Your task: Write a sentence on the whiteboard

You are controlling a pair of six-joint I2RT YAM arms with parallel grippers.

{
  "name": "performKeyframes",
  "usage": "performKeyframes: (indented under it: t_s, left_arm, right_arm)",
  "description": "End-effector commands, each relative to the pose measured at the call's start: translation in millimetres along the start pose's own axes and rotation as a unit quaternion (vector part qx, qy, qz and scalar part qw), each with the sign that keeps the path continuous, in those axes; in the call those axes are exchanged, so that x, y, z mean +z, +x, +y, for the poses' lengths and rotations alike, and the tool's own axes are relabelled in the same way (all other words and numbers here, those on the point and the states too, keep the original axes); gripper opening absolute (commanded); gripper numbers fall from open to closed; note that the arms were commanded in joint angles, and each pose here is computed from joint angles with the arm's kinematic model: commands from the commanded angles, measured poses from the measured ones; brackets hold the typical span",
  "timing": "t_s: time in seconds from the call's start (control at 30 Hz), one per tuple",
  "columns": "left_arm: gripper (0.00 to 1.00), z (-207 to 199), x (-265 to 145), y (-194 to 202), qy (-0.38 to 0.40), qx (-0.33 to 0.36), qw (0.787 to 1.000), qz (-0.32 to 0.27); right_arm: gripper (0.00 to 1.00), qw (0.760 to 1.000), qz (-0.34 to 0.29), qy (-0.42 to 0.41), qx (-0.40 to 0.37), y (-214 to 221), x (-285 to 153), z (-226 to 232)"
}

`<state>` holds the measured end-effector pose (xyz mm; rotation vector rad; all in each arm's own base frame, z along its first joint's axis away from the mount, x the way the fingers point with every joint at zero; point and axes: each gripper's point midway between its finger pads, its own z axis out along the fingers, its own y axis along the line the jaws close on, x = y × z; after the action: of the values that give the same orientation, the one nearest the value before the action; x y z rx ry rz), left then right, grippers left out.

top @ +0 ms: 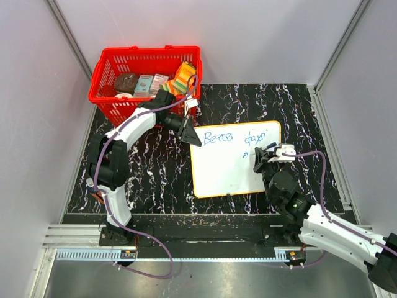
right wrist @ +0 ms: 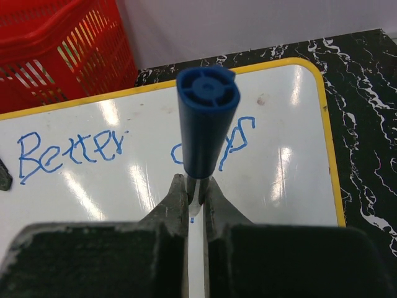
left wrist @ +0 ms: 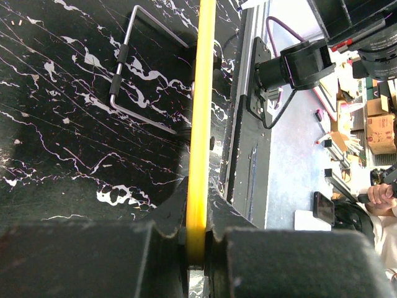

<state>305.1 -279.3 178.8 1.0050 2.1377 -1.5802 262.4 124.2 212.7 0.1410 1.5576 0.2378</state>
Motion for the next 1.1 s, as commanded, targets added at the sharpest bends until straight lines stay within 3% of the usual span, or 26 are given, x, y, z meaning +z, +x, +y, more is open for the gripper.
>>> performKeyframes:
  t_s: [0.0, 1.07]
  left_arm:
    - [0.0, 27, -9, -11, -0.1, 0.09, 0.991, 0.009]
    - [0.0, 25, -9, -12, -0.098, 0.091, 0.991, 0.008]
  right_arm:
    - [0.0, 1.0, -0.02, 0.004, 0.002, -23, 3, 3]
    - [0.0, 0.999, -0.005, 0.029, -0.029, -4, 21, 0]
